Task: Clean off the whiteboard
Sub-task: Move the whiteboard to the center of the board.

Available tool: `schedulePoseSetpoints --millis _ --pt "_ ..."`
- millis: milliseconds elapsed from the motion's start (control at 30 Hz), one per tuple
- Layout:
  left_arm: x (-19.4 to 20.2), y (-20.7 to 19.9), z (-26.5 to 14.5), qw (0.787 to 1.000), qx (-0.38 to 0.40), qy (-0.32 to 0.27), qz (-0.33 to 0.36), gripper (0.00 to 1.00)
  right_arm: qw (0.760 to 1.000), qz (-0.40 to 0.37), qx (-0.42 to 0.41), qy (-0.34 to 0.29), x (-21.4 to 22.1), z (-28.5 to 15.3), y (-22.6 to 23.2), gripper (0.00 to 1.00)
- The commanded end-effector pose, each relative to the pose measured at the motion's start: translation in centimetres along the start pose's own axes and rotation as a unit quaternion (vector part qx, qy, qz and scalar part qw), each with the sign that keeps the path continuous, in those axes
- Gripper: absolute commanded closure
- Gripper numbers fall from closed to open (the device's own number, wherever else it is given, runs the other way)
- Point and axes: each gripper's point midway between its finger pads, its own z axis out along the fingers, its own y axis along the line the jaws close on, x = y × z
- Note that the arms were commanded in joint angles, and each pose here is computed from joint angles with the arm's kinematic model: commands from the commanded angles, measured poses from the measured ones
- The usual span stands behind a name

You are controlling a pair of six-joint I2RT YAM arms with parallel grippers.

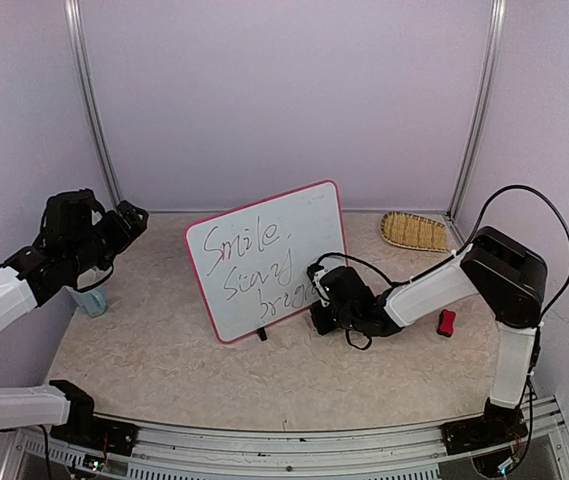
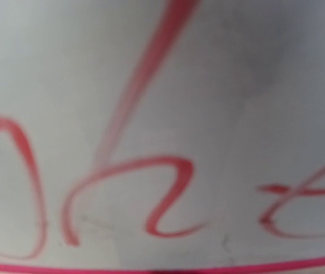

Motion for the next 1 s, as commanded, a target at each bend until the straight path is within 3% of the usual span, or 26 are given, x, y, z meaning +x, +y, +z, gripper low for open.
schedulePoseSetpoints --millis 0,100,267,600,967 --pt "-0.1 -0.1 0.3 1.0 0.006 -0.003 -0.002 0.01 1.0 0.003 0.014 -0.006 -0.9 -0.7 -1.0 0.68" --pt "-0.1 -0.3 0.4 1.0 0.009 -0.002 -0.002 0.01 1.0 0.002 0.013 -0.002 -1.1 -0.8 -0.9 0.56" --pt "-0.1 -0.7 0.7 1.0 0.013 0.0 0.0 0.01 1.0 0.008 0.016 -0.004 -1.7 -1.7 -1.2 0.49" --pt "0.4 -0.6 1.5 1.0 0.014 0.004 0.012 0.01 0.997 0.031 0.065 0.022 -1.9 -4.2 -3.3 0.0" --pt "0.6 -0.5 1.9 1.0 0.013 0.007 0.003 0.01 0.974 0.099 0.205 0.023 -1.8 -8.4 -8.8 0.0"
